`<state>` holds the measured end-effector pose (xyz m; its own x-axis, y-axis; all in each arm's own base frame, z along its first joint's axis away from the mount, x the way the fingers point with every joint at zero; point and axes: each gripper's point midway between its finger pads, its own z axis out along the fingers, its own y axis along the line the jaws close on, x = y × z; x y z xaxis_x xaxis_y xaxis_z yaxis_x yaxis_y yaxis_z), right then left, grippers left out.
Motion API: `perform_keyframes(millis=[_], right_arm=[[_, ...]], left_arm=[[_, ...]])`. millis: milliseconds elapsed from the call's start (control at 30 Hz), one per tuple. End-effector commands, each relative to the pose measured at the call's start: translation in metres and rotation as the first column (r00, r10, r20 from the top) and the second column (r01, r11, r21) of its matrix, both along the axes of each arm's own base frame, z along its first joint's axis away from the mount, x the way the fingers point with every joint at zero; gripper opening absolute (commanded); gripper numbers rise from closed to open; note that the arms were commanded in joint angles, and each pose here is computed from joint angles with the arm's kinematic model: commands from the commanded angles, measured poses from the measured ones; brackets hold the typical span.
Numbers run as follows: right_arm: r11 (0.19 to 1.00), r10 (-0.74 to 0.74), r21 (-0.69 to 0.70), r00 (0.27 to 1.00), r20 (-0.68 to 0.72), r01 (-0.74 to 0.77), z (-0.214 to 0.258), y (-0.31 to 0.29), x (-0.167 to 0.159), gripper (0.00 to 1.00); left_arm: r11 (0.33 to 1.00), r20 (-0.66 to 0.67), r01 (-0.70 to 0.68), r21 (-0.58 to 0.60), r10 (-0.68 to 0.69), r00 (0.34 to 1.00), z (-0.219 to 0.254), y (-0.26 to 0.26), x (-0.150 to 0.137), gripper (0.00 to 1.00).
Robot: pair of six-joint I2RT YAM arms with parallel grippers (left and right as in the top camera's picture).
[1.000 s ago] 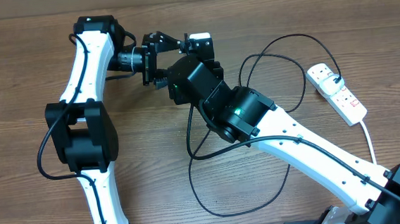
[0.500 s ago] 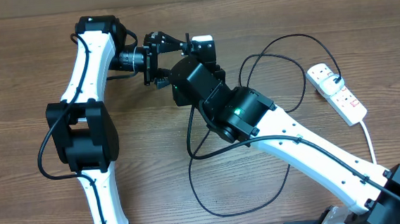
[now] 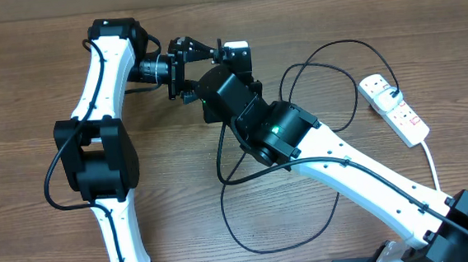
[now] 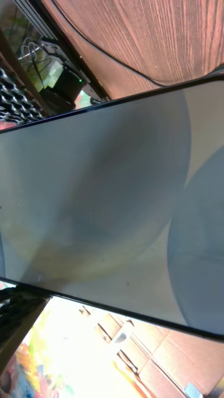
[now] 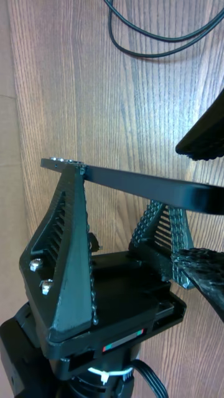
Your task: Plug charger to phone and switch on socket
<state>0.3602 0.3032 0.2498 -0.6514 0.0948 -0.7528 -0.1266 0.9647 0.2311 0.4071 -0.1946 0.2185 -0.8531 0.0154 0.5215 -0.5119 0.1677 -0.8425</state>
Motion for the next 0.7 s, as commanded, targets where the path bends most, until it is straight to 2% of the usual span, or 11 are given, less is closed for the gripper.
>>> perform_keyframes(millis=[0, 400, 667], right_arm=[[1.000, -0.027, 0.000, 0.999, 0.022, 0.027, 0.005, -0.002, 0.006, 0.46], [0.996, -0.067, -0.050, 0.997, 0.030, 0.068, -0.008, -0.006, 0.014, 0.40], [0.996, -0.073, -0.053, 0.997, 0.037, 0.075, -0.007, -0.007, 0.014, 0.39]], left_arm=[[0.998, 0.036, -0.012, -0.056, 0.014, 0.999, 0.014, -0.002, 0.005, 0.75], [0.998, 0.034, -0.013, -0.055, 0.014, 0.999, 0.014, -0.002, 0.005, 0.76], [0.998, 0.044, -0.012, -0.055, 0.014, 0.999, 0.013, -0.002, 0.006, 0.76]])
